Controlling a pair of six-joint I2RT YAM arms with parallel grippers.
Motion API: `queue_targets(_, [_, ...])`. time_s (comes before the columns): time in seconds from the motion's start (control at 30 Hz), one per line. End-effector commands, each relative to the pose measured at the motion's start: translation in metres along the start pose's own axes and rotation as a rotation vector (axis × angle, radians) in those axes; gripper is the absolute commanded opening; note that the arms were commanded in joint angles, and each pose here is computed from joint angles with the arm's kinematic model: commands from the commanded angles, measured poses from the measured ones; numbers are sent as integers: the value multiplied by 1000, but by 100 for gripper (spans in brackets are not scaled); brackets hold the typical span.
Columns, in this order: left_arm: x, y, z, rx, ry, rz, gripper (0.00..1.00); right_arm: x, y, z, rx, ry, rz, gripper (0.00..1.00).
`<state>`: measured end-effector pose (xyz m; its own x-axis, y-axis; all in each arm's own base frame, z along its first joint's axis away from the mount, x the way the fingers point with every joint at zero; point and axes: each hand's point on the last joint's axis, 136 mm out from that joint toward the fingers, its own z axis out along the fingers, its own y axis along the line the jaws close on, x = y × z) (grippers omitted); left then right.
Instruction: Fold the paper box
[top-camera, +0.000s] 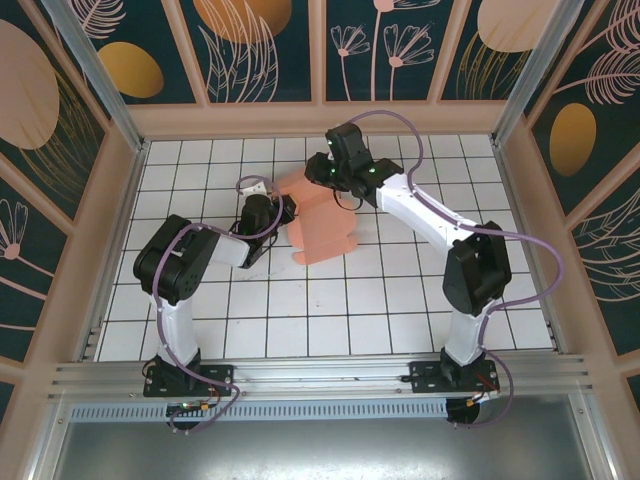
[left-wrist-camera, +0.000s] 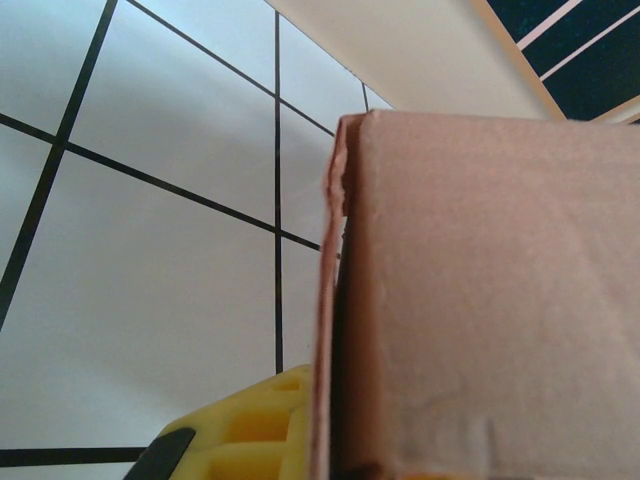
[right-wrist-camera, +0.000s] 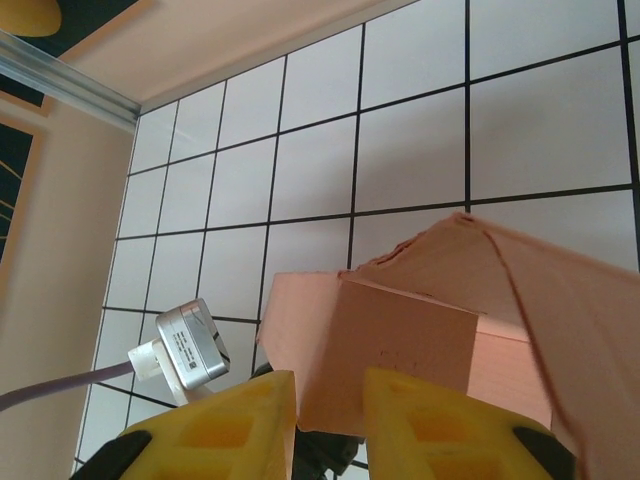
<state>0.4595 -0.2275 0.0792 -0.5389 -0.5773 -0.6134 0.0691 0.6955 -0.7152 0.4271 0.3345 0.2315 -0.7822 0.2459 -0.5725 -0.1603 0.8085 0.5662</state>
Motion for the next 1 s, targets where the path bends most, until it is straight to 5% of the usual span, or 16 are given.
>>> queue_targets(0.0, [-11, -13, -3, 38, -37, 22, 0, -5, 2, 3, -2, 14, 36, 23])
queue_targets(0.37, [-10, -12, -3, 30, -36, 22, 0, -10, 3, -2, 1, -9, 47, 2])
queue_targets(0.63, [-10, -11, -3, 26, -31, 17, 0, -19, 15, -16, -50, -54, -16, 34])
queue_targets(0.97, [-12, -18, -6, 15, 1, 106, 0, -47, 0, -99, -55, -268, -152, 48])
